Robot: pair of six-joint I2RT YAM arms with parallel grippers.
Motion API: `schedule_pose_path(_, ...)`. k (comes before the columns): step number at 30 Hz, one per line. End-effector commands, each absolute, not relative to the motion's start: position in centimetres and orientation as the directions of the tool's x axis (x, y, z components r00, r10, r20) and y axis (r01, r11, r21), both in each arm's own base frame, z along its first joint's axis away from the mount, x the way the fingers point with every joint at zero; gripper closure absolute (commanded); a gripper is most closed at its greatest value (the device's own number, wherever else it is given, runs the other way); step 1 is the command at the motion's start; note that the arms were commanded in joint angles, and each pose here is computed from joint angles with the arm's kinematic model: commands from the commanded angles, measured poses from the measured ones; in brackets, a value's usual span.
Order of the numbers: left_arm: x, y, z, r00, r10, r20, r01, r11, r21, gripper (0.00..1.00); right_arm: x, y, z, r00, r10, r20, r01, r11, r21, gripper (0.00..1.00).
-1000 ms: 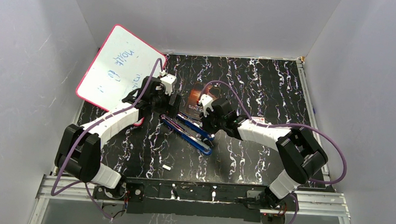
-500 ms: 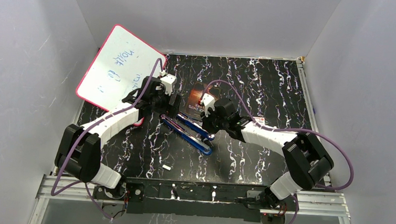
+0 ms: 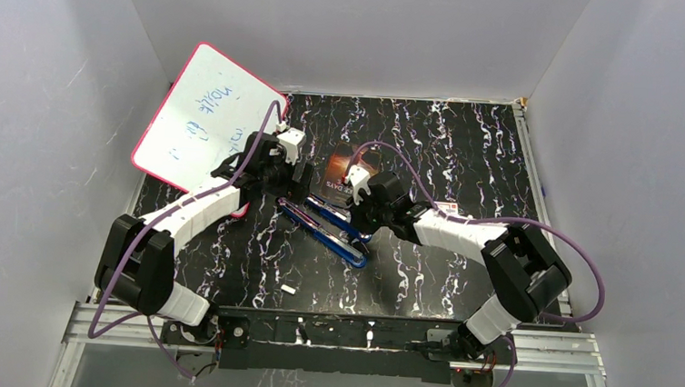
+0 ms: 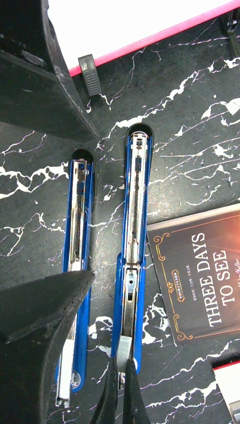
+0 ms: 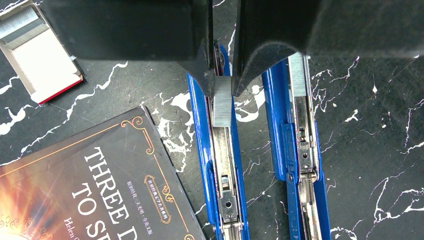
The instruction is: Load the staples into the stapler
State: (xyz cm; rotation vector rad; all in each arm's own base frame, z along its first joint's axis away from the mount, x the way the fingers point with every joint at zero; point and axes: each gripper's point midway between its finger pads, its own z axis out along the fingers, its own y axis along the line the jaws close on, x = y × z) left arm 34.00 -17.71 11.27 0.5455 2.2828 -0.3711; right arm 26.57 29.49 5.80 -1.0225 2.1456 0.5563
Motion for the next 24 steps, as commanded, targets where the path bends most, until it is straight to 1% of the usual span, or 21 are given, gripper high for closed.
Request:
schedule_pose_path(1, 33.9, -17.8, 12.4, -0.605, 0.276, -0.747, 0.499, 0.862, -0.085, 0.02, 27.3, 29.9, 6.4, -0.463, -0.494, -0.736, -0.785, 0.613, 0.082, 1.0)
schedule_pose_path(6, 33.9, -17.8, 12.5, -0.604, 0.275, -0.748, 0.499, 0.862, -0.085, 0.02, 27.3, 30.0, 6.6, -0.463, -0.492, -0.737, -0.787, 0.61, 0.088, 1.0)
schedule_pose_path(14, 33.9, -17.8, 12.5, -0.604, 0.276, -0.748, 0.499, 0.862, -0.085, 0.02, 27.5, 30.4, 8.9, -0.41, -0.437, -0.801, -0.796, 0.601, 0.08, 1.0)
schedule_pose_path(24, 34.0, -17.8, 12.4, -0.604, 0.277, -0.747, 0.499, 0.862, -0.085, 0.02, 27.4, 30.1, 7.6, -0.434, -0.468, -0.77, -0.792, 0.606, 0.078, 1.0)
